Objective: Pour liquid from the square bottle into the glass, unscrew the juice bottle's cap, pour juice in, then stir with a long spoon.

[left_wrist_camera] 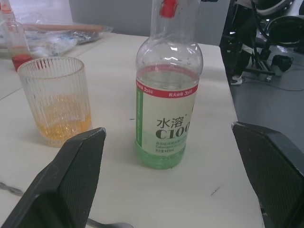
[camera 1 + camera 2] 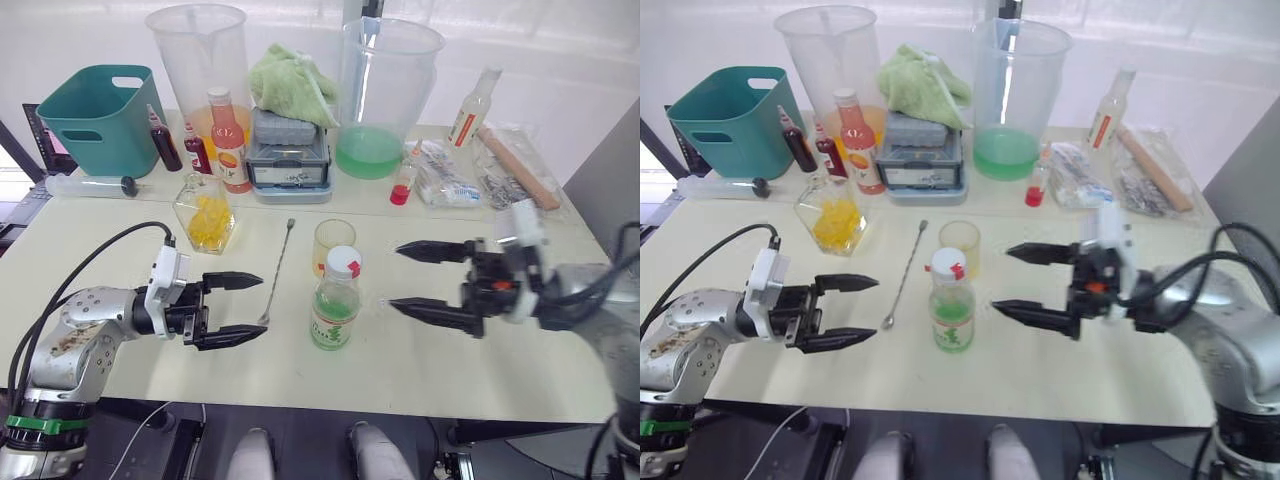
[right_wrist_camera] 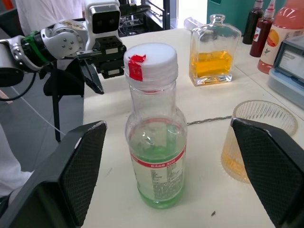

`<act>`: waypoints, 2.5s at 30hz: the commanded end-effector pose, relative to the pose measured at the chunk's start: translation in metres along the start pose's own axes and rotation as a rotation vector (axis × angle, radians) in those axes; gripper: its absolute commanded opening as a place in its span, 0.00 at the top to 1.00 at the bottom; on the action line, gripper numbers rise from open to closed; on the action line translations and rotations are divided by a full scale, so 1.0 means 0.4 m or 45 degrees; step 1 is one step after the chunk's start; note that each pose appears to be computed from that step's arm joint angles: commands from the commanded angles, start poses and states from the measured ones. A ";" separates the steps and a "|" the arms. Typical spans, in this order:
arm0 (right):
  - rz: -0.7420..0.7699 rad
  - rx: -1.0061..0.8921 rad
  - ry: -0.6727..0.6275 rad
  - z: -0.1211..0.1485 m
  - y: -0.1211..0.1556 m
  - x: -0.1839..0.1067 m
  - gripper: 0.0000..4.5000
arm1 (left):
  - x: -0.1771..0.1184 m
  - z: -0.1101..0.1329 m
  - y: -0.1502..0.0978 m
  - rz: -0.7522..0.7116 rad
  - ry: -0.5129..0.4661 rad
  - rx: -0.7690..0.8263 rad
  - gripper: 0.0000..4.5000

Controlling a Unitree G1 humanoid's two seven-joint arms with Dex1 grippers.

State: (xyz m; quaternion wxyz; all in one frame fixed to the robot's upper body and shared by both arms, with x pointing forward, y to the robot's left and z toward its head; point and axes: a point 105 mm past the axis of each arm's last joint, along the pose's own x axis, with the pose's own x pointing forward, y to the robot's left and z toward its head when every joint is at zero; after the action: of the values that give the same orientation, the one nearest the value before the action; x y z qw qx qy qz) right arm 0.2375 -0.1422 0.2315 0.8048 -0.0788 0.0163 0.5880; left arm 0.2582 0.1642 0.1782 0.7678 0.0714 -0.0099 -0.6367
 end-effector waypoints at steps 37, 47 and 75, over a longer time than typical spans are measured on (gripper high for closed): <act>-0.363 -0.079 0.009 -0.005 0.027 -0.113 0.00 | 0.301 0.102 0.018 -0.275 -0.024 0.061 0.06; -0.234 -0.080 -0.065 0.030 0.047 -0.062 0.00 | 0.301 0.092 0.001 -0.312 -0.015 0.095 0.69; -0.099 -0.089 -0.104 0.065 0.031 0.195 0.54 | 0.289 0.079 0.001 -0.267 0.019 0.107 0.69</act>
State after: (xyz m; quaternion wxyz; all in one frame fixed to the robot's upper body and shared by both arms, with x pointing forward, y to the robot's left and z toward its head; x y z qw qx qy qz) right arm 0.2479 -0.0611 0.2427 0.8236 -0.0712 -0.0307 0.5619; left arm 0.2795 0.0473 0.2015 0.6955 0.1028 -0.0269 -0.7106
